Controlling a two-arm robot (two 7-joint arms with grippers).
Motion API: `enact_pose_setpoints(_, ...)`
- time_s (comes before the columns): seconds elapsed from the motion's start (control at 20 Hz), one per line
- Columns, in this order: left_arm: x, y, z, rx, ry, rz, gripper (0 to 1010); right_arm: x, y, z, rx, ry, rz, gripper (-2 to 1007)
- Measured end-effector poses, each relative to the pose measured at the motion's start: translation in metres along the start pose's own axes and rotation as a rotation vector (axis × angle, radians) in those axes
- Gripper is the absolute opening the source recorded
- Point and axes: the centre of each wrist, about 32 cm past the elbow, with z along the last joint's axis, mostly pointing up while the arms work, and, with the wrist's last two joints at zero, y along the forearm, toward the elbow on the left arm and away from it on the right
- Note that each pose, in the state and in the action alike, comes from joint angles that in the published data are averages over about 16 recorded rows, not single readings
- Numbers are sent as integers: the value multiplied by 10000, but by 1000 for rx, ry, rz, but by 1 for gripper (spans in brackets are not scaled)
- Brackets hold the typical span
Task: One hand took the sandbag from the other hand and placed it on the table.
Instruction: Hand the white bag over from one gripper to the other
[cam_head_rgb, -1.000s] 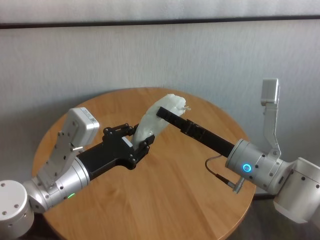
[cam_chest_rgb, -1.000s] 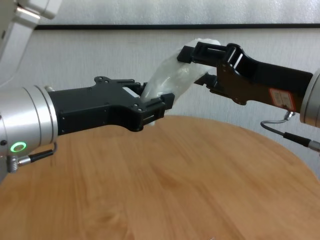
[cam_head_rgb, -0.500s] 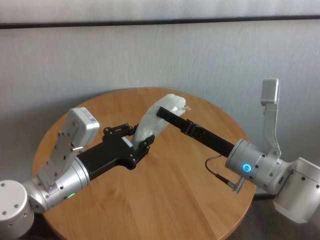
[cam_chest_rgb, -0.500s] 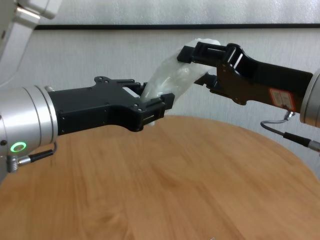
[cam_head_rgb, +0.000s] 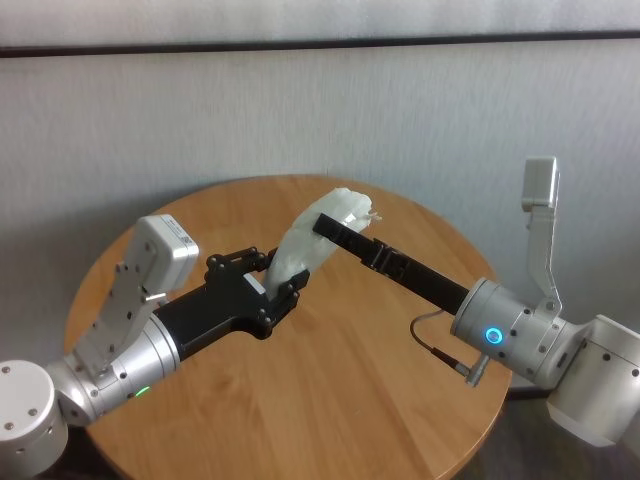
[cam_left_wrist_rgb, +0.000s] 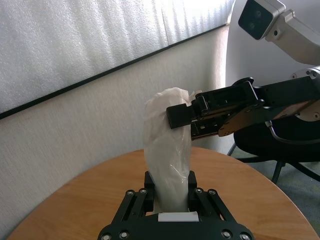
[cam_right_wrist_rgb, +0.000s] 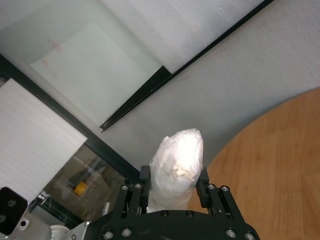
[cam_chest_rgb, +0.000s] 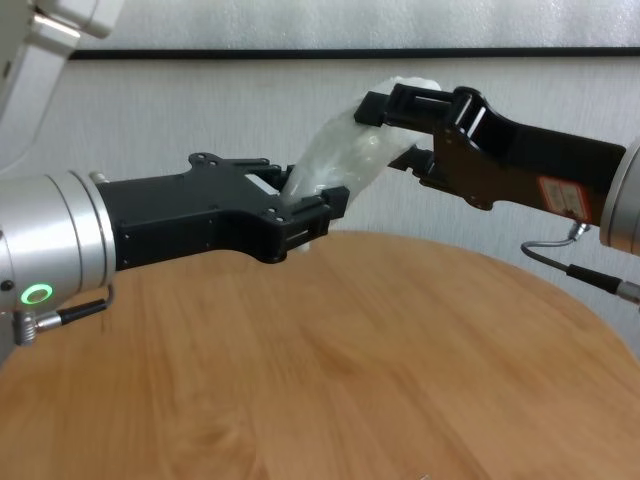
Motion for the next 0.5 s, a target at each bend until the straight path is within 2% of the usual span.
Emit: enact_pose_setpoints(0.5,1,-1,1,0,0,1,385,-46,24,-19,-3,-9,-13,536)
